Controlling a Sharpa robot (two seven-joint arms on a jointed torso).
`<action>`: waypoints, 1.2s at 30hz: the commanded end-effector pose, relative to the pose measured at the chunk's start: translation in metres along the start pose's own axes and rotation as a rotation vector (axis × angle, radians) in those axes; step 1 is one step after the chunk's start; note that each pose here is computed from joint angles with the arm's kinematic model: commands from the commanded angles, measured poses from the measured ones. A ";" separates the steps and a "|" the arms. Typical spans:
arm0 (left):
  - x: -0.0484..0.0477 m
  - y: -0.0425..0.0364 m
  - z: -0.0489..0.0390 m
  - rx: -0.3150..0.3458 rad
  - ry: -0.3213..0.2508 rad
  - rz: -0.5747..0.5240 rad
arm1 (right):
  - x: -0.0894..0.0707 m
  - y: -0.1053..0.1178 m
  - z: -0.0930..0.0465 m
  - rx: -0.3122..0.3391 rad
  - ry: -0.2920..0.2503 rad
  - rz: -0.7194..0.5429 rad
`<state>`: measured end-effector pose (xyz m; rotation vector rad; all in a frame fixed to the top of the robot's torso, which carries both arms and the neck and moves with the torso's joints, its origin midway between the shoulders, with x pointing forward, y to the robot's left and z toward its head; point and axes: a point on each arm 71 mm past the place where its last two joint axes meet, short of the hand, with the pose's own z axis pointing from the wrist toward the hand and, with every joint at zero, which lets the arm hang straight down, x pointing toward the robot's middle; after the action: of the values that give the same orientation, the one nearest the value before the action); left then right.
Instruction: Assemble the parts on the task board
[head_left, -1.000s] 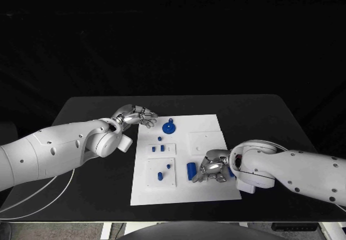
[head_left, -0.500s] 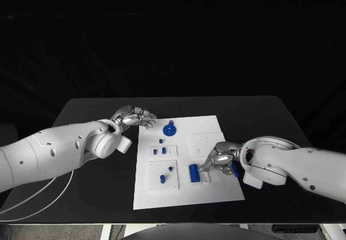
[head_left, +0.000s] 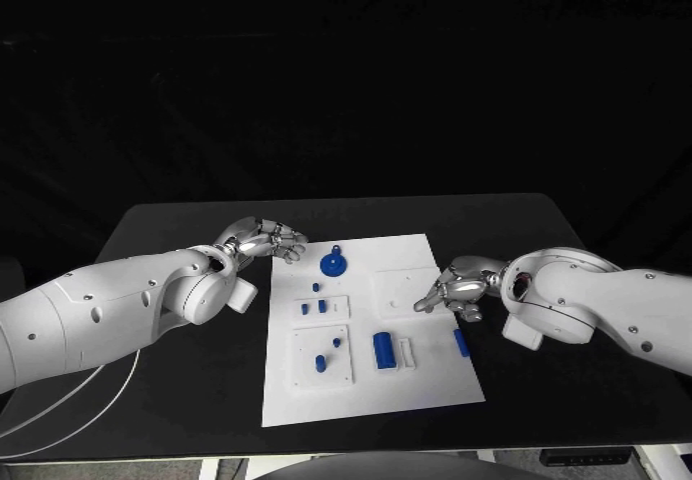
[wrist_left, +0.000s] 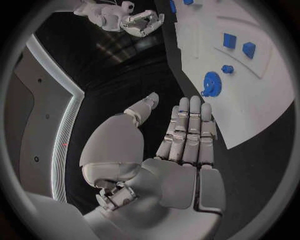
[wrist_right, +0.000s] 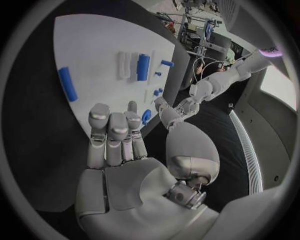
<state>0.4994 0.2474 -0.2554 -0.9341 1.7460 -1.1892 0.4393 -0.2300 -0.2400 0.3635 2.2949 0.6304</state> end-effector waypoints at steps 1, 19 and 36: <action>0.0019 -0.0012 0.0002 0.007 0.012 -0.009 | -0.013 -0.015 -0.005 0.063 -0.006 -0.138; 0.0022 -0.0011 -0.0003 0.005 0.014 -0.009 | -0.017 -0.044 -0.013 0.198 -0.001 -0.315; 0.0025 -0.0004 -0.0009 -0.004 0.023 -0.010 | 0.014 -0.048 -0.010 0.245 0.082 -0.430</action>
<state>0.4982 0.2471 -0.2556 -0.9366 1.7544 -1.1903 0.4209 -0.2693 -0.2662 0.0057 2.4123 0.1919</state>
